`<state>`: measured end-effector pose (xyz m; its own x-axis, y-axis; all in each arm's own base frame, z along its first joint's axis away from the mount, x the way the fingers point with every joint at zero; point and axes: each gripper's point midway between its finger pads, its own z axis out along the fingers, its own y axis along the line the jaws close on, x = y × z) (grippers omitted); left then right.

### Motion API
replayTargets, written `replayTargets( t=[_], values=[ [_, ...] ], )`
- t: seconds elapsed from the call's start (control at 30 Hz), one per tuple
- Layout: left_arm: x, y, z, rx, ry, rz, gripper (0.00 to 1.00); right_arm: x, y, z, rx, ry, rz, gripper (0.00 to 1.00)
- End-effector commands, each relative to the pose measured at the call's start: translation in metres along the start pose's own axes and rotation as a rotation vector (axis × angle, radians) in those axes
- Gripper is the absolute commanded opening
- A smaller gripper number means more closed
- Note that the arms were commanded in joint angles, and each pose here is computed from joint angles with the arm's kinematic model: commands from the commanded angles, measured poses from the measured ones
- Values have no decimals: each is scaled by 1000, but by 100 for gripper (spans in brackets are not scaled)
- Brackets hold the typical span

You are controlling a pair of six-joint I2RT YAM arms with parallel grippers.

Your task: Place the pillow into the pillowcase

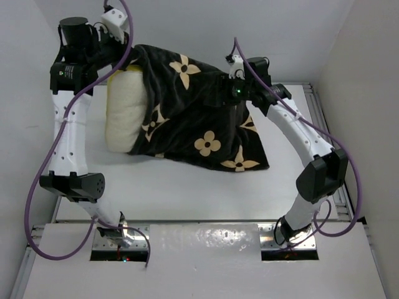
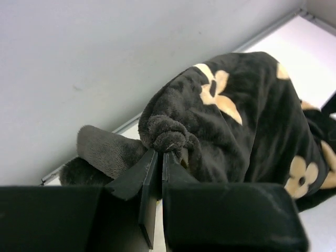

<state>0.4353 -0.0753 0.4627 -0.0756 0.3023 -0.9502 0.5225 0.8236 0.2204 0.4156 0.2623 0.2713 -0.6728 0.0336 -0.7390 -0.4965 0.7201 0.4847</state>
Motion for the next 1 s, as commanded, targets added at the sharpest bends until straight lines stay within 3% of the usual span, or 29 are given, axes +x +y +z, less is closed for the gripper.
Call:
replayTargets(
  t=[0.0, 0.1, 0.3, 0.57, 0.73, 0.77, 0.8, 0.9, 0.97],
  values=[
    [-45, -4, -32, -59, -92, 120, 0, -26, 13, -17, 49, -98, -147, 67],
    [-47, -4, -30, -63, -90, 127, 0, -19, 14, -20, 86, -105, -216, 78],
    [-26, -13, -21, -56, -17, 117, 0, -24, 13, -41, 75, -193, -201, 85],
    [98, 43, -18, -180, 248, 9, 0, 29, -5, -20, 162, -2, -190, 91],
    [165, 70, -29, -219, 386, -43, 0, 69, 40, 23, 73, 64, -283, 94],
    [174, 73, -31, -226, 402, -53, 0, 74, 50, 31, 53, 78, -300, 99],
    [186, 80, -35, -237, 427, -66, 0, 95, 65, 51, 20, 135, -321, 99],
    [221, 90, -43, -251, 493, -111, 0, 104, 119, 77, -42, 148, -419, 99],
    [241, 94, -49, -250, 522, -147, 0, 97, 166, 100, -72, 97, -550, 99]
  ],
)
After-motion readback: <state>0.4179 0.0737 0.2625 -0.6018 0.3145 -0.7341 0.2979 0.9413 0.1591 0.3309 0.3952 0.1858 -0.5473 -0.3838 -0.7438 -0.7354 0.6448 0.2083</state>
